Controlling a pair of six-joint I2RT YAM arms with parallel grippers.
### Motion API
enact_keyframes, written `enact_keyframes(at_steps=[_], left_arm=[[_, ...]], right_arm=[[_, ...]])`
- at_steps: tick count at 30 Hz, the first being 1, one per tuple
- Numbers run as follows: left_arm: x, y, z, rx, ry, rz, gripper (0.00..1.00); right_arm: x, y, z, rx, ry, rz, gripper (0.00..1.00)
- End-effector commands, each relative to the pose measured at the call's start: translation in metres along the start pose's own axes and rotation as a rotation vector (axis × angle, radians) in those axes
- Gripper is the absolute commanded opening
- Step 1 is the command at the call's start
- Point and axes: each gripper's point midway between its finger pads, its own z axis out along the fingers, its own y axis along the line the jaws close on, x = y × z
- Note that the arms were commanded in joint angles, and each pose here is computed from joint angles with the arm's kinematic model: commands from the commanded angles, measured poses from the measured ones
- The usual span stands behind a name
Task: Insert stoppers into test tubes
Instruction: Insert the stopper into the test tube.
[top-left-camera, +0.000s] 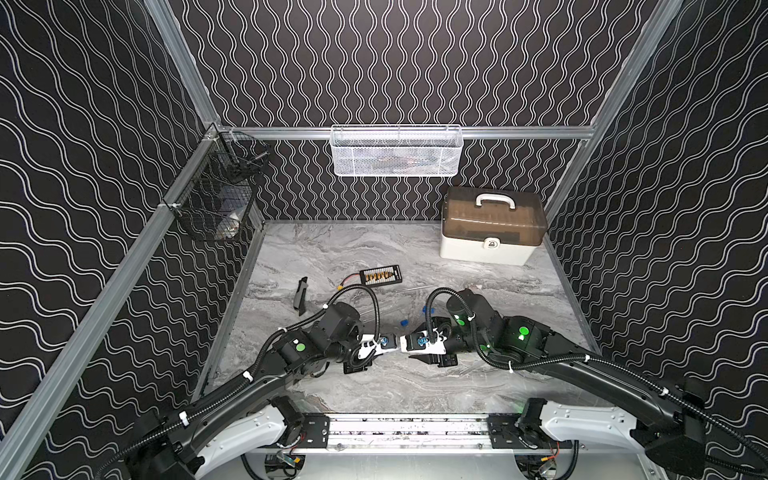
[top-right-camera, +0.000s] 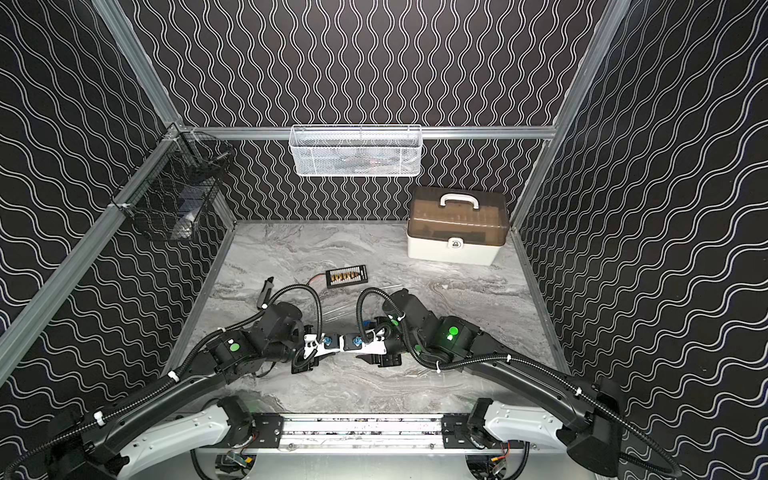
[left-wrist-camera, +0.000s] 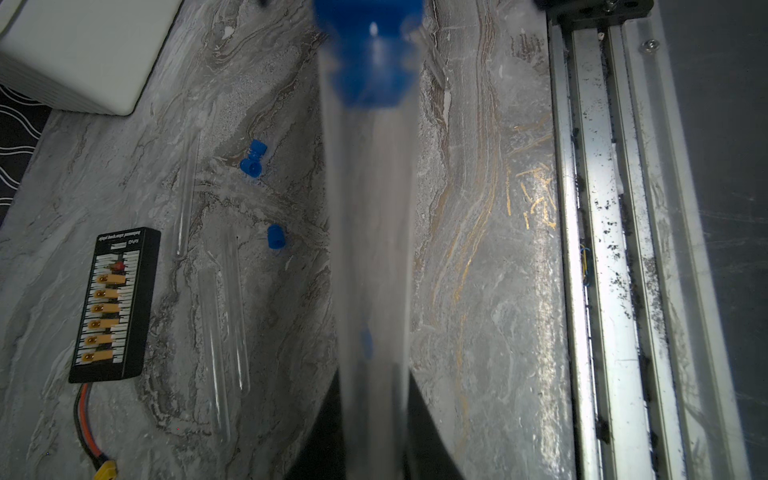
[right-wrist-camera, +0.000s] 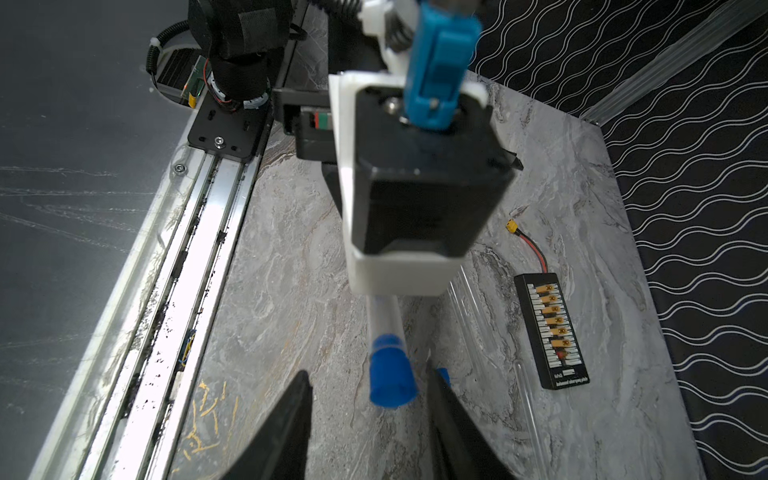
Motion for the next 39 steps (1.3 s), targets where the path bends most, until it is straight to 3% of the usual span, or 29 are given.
enact_keyframes(at_steps=[1,13,23,31,39], left_arm=[[-0.004,-0.002,-0.002,0.01,-0.019,0.025,0.0],[-0.003,-0.002,-0.003,0.007,-0.021,0.032,0.0],[-0.004,-0.004,-0.004,0.012,-0.026,0.034,0.0],[-0.004,-0.004,-0.005,0.014,-0.027,0.04,0.0],[-0.021,0.001,-0.008,-0.007,-0.103,0.03,0.0]], right_arm=[[-0.006,-0.002,-0.001,-0.001,-0.019,-0.048,0.39],[-0.006,-0.001,0.002,-0.013,-0.01,-0.053,0.24],[-0.004,-0.001,0.006,-0.024,0.003,-0.053,0.23],[-0.005,0.001,0.007,-0.04,-0.003,-0.05,0.16],[-0.011,0.004,0.015,-0.065,-0.031,0.018,0.12]])
